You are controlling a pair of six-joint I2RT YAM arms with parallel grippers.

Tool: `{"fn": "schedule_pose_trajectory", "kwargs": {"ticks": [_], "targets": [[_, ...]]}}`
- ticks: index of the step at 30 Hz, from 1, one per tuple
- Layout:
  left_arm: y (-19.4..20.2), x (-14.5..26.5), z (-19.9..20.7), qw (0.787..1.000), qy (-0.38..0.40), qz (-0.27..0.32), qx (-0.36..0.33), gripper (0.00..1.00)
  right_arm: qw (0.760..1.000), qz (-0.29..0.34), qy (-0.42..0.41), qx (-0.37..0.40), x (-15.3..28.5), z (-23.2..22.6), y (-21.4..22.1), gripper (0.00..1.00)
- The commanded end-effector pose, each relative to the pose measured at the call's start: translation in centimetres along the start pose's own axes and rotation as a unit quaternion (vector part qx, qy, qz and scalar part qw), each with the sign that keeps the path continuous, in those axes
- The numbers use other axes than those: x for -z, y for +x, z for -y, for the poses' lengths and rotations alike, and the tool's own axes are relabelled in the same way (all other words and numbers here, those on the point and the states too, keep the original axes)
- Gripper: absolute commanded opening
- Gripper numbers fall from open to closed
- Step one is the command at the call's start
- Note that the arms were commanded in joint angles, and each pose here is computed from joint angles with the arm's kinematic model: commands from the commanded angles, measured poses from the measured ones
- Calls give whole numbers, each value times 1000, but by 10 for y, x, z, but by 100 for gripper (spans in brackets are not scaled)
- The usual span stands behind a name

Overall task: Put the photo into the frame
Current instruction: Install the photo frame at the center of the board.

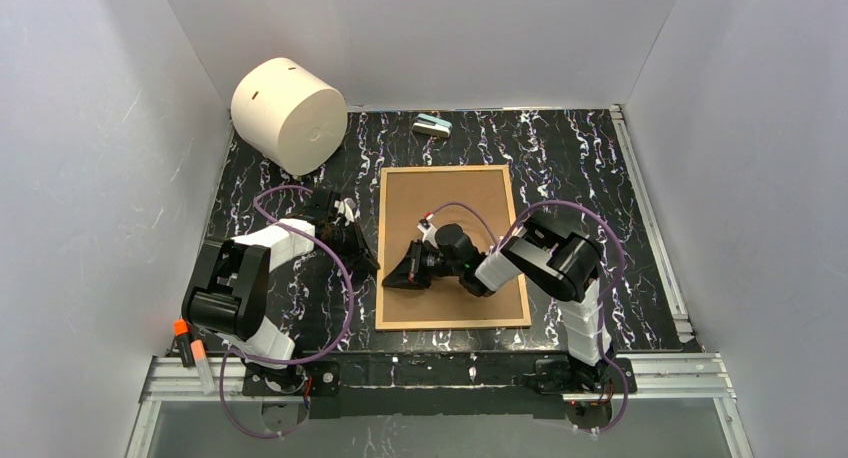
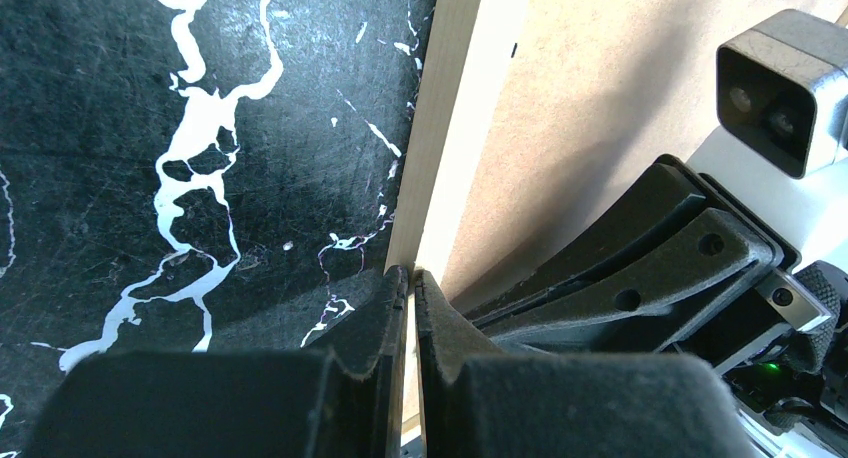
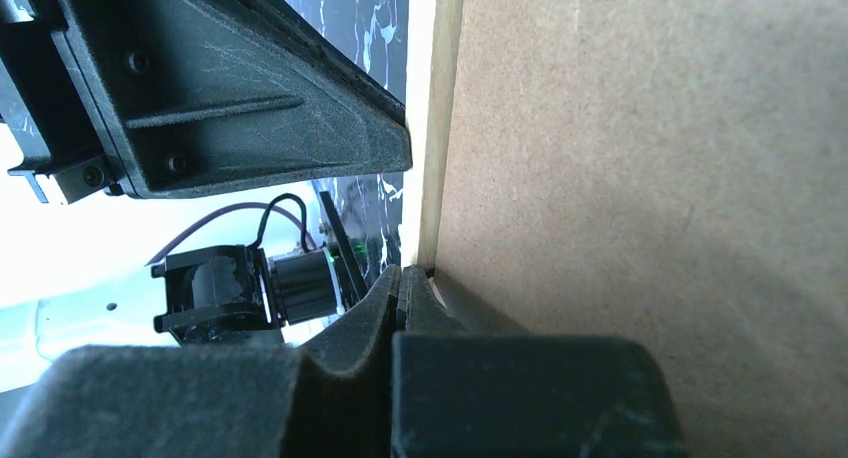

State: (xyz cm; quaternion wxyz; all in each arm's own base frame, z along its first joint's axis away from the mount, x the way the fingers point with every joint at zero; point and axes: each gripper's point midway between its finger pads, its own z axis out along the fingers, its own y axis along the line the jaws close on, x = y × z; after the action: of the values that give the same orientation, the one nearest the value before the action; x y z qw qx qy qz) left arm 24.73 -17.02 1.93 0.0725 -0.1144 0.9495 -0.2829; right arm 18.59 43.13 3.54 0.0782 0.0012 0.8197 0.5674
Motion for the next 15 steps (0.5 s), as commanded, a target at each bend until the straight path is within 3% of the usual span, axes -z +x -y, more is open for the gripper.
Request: {"fn": "schedule_pose_trajectory", "kwargs": {"ticks": [1,15], "targets": [[42,-17,-63,991,-122,-58,14,1,999,13,33,6,-8,7,-11,4],[42,-18,-66,990,-129,-60,16,1,984,-16,179,6,-8,60,5,11]]}}
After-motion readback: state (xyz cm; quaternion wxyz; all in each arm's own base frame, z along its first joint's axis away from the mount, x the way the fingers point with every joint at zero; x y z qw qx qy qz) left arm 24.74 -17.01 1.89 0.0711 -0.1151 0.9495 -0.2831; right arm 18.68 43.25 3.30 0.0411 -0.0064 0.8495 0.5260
